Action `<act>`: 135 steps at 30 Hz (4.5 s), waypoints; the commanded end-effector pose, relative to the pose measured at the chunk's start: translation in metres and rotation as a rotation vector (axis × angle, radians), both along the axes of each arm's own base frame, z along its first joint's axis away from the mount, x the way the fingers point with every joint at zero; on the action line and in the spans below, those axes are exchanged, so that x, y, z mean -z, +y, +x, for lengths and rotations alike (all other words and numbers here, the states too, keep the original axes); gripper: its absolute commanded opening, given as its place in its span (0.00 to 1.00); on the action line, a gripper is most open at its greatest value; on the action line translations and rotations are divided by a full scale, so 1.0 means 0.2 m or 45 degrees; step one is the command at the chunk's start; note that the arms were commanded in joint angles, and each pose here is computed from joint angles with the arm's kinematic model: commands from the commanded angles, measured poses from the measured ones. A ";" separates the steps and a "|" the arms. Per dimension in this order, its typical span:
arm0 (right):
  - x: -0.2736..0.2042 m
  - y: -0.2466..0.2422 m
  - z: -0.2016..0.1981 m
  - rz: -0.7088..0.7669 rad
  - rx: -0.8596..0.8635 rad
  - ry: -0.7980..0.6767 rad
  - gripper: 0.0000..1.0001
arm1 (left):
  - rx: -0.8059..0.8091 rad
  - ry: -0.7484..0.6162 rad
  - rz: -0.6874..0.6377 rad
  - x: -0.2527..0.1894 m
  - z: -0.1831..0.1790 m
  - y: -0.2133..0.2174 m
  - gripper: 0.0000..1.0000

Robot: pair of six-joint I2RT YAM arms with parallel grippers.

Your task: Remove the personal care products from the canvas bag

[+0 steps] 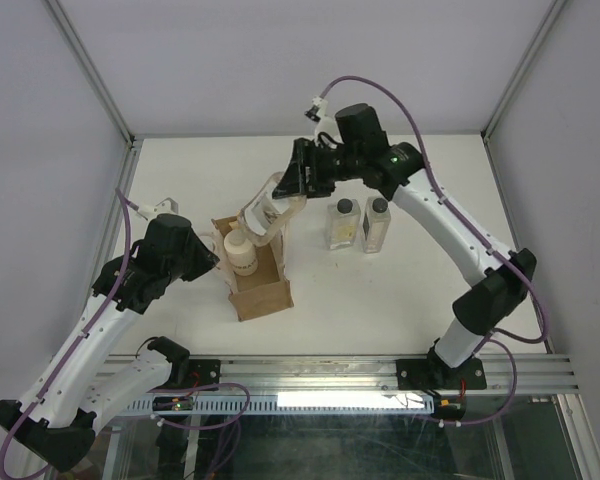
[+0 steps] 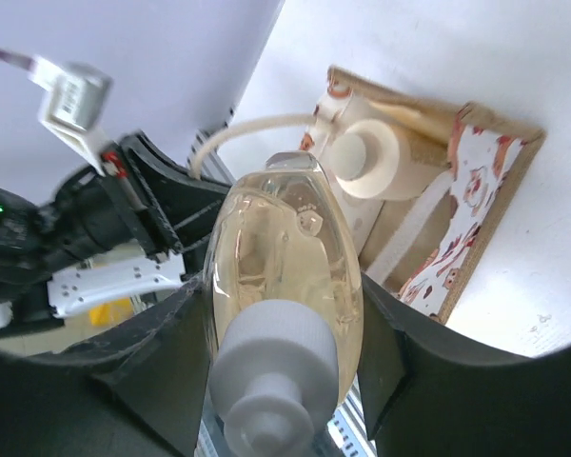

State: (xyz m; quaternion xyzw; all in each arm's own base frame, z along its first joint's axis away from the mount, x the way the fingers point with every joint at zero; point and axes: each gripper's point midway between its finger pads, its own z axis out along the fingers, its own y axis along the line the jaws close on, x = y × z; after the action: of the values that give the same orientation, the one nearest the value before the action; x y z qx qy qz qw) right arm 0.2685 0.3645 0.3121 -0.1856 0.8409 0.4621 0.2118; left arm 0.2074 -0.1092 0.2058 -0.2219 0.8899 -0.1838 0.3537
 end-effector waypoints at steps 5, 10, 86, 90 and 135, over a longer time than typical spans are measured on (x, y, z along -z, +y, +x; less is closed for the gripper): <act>-0.70 -0.37 0.10 0.252 0.291 -0.401 0.00 | -0.011 -0.089 -0.048 -0.11 0.06 -0.02 0.00; -0.65 -0.79 0.29 -0.076 0.696 -0.586 0.00 | -0.001 -0.102 -0.052 -0.12 0.07 -0.03 0.00; 0.67 -1.44 0.55 -0.950 1.133 -0.351 0.61 | 0.044 -0.097 -0.020 -0.13 0.11 -0.06 0.00; 0.61 -1.46 0.54 -0.960 1.147 -0.360 0.74 | 0.052 -0.094 -0.021 -0.13 0.12 -0.07 0.00; 0.35 0.41 -0.29 -0.415 -0.194 -0.569 0.78 | -0.027 -0.136 -0.103 -0.06 0.06 -0.03 0.00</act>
State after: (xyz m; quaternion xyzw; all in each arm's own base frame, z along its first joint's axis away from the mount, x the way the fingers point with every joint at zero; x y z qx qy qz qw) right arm 0.2043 0.4387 0.2306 -0.3900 0.8188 0.2751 0.3189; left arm 0.2122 -0.1122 0.2059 -0.2232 0.8814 -0.1974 0.3664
